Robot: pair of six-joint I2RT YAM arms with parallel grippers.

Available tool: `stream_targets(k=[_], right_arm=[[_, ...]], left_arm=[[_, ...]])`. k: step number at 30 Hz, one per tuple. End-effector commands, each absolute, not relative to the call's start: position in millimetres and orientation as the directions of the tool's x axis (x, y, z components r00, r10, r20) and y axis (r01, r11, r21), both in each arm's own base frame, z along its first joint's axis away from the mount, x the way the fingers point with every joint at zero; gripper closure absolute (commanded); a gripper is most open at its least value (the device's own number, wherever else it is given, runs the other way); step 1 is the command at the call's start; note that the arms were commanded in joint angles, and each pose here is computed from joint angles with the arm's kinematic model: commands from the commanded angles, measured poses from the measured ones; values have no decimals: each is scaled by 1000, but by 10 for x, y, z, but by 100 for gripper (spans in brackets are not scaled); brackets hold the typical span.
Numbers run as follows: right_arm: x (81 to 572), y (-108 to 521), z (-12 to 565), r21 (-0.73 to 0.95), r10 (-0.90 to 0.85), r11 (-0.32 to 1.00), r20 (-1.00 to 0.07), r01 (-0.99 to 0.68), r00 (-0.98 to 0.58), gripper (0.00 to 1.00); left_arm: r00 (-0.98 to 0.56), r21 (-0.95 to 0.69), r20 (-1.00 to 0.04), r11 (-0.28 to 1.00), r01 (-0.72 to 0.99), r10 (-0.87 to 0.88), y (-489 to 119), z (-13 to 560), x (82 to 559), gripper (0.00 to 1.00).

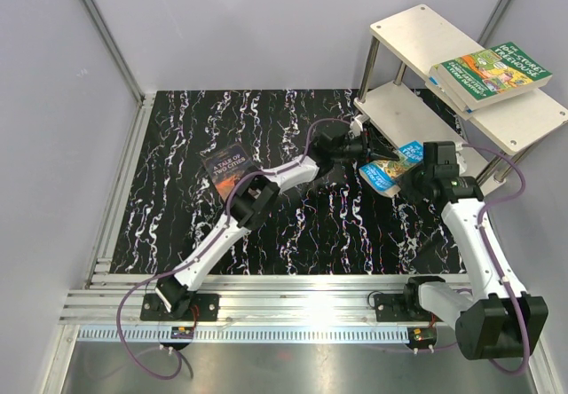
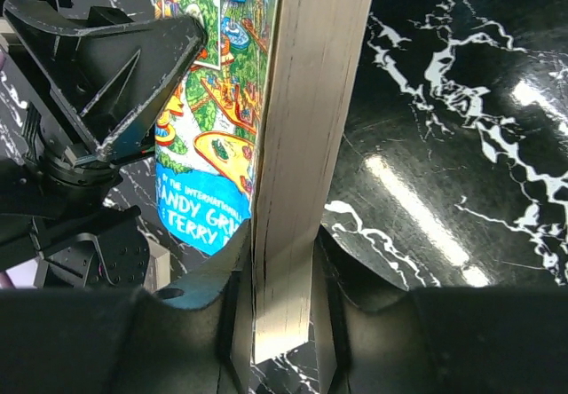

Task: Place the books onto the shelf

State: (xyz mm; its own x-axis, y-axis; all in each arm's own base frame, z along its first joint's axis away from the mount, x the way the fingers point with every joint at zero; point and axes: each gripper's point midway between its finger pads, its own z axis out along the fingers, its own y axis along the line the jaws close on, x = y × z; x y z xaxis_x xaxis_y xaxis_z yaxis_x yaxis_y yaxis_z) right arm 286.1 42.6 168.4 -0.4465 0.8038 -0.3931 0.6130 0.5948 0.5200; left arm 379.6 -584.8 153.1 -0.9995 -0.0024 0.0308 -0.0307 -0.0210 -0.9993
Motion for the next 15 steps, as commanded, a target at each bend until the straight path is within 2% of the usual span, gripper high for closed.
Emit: stream_targets(k=[1, 3, 5, 6, 7, 8, 9, 11, 12, 13, 15], right_arm=[[2623, 577, 1611, 512, 771, 633, -346, 581, -535, 81], [2586, 607, 1593, 526, 773, 628, -336, 574, -538, 100], [2540, 573, 1607, 527, 774, 628, -353, 572, -525, 100], [2518, 532, 1606, 515, 776, 629, -366, 582, -514, 100], [2476, 414, 1607, 481, 780, 626, -400, 614, -481, 100], [2465, 366, 1617, 468, 780, 625, -413, 625, -470, 100], [2466, 329, 1624, 460, 778, 626, -425, 629, -463, 100], [2474, 267, 1632, 445, 772, 631, -447, 636, -453, 100], [2505, 243, 1642, 450, 771, 630, -457, 633, -443, 100], [2522, 214, 1658, 451, 765, 636, -473, 626, -436, 100], [2586, 104, 1685, 459, 768, 627, -500, 629, -400, 100]], left_arm=[[-985, -989, -34, -139, 58, -169, -5902, 2158, 4071, 100], [-984, -988, -44, -137, 68, -171, -5883, 2239, 4052, 100], [-986, -988, -55, -135, 77, -159, -5867, 2273, 4012, 97], [-986, -987, -61, -136, 82, -153, -5846, 2285, 3980, 91], [-987, -987, -72, -133, 91, -141, -5818, 2307, 3954, 65], [-988, -988, -72, -125, 89, -137, -5786, 2288, 3951, 56], [-990, -993, -52, -101, 66, -131, -5747, 2128, 3929, 50], [-989, -994, -10, -108, 26, -146, -5596, 2179, 3965, 39], [-988, -986, -25, -161, 50, -155, -5518, 2295, 3953, 36], [-986, -987, 28, -158, -2, -163, -5429, 2221, 3945, 34], [-984, -985, 24, -173, 7, -176, -5289, 2285, 3976, 28]])
